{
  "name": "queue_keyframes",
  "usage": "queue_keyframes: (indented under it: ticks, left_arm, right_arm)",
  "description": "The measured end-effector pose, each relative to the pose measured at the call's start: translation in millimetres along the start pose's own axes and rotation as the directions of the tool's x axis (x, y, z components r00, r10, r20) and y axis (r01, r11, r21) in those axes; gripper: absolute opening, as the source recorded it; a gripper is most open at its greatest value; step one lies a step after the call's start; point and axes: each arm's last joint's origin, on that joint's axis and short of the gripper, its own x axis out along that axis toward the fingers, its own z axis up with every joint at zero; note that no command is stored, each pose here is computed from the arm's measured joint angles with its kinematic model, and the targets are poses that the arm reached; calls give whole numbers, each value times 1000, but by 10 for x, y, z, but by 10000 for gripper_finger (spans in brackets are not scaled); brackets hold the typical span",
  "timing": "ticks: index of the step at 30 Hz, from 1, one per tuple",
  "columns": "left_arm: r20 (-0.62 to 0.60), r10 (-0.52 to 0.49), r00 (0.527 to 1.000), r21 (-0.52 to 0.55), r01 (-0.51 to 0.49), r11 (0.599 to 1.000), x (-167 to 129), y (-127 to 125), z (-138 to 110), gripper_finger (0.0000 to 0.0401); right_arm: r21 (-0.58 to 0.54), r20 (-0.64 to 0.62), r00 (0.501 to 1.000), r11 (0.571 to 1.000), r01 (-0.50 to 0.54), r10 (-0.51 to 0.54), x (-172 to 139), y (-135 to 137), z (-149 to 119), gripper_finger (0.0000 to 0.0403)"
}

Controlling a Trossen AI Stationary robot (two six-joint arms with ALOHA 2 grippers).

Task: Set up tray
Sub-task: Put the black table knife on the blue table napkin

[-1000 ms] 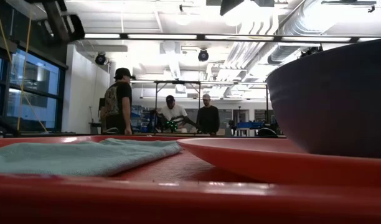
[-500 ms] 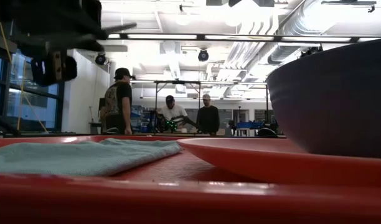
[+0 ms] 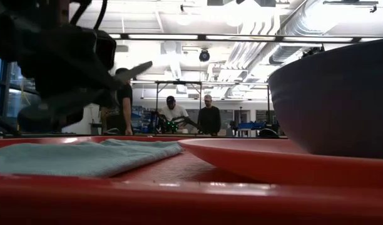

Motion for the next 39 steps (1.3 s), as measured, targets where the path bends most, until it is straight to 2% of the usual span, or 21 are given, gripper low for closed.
queue_keyframes:
  ticks: [10,15,23,29,32,39]
  left_arm:
    - [-31,24,999,-40,-25,999,77,-16,-16,53]
    - [-52,35,998,-50,-37,998,76,-5,-24,53]
    - [-62,29,998,-84,-34,996,76,-8,-26,55]
    - [-59,31,998,-91,-36,995,76,-7,-25,118]
    - [-59,31,998,-90,-37,995,76,-7,-25,135]
    - [-57,32,998,-89,-37,995,76,-7,-25,133]
  right_arm:
    - [85,126,992,996,18,-29,-573,-231,-143,0]
    - [104,159,987,994,21,-37,-731,-291,-201,0]
    - [99,152,988,995,19,-34,-736,-290,-212,0]
    - [90,150,988,996,20,-34,-732,-289,-211,0]
    - [82,149,988,996,26,-38,-731,-291,-212,0]
    - [77,149,988,997,27,-38,-731,-291,-212,0]
